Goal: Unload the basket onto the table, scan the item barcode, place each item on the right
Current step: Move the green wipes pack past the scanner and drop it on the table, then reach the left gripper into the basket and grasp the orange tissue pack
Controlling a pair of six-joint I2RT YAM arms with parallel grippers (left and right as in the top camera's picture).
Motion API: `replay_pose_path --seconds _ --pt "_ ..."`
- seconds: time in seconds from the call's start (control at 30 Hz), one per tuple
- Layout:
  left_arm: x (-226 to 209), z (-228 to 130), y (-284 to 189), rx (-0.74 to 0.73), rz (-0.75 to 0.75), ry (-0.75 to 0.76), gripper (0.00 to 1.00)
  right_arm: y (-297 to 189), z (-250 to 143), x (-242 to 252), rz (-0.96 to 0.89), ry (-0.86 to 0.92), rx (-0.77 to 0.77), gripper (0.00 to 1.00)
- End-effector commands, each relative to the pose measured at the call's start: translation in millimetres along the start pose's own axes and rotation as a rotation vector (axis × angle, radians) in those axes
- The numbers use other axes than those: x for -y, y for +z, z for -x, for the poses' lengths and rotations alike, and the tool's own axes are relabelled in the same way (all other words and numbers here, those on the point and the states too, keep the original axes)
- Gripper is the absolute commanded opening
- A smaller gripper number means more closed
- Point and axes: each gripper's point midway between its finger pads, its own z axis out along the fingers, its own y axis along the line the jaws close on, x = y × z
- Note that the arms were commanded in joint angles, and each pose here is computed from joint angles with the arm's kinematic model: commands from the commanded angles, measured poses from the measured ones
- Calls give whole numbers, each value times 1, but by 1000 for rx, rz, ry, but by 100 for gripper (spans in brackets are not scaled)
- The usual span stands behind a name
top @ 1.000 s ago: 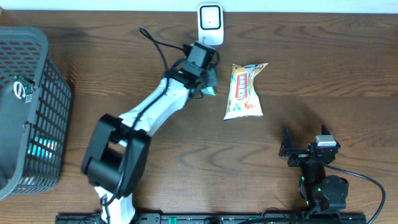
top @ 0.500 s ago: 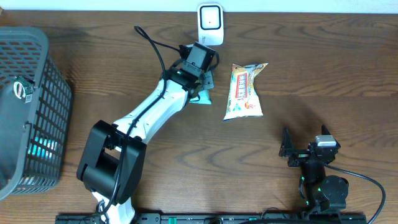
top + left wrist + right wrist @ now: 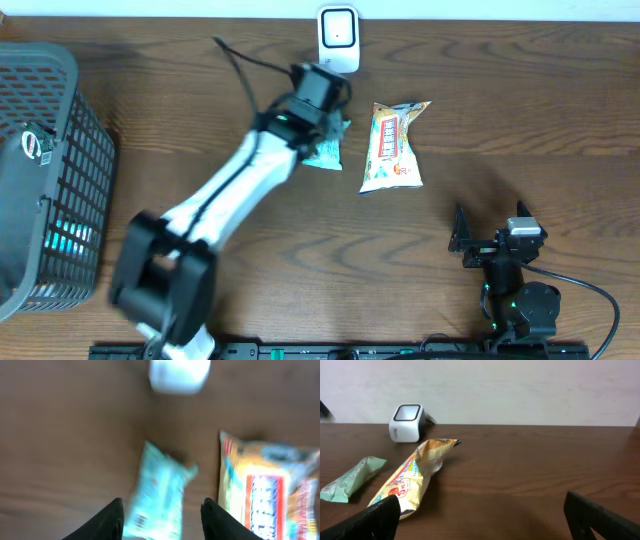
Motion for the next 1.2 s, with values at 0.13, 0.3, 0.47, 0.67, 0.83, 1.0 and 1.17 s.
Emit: replay_pose_path --seconds 0.13,0.3,0.47,0.67,0.83,1.0,1.17 --pt "-131 140 -196 549 328 -67 56 0 -1 -1 1 10 -1 99" --pt "-259 143 -299 714 588 -289 65 0 -1 -1 1 10 -1 99" --pt "-360 101 -331 639 852 -460 70 0 -1 -1 1 10 -1 99" --pt "-446 15 -327 460 1037 -833 82 0 -1 -1 1 10 -1 99" --pt "-486 -42 -308 300 1122 -1027 83 0 -1 -1 1 10 -1 99" --pt "-509 -91 -277 66 1163 -1093 85 0 -1 -1 1 10 -1 99" --pt "-518 -147 -247 -161 1197 -1232 91 0 -1 -1 1 10 -1 99"
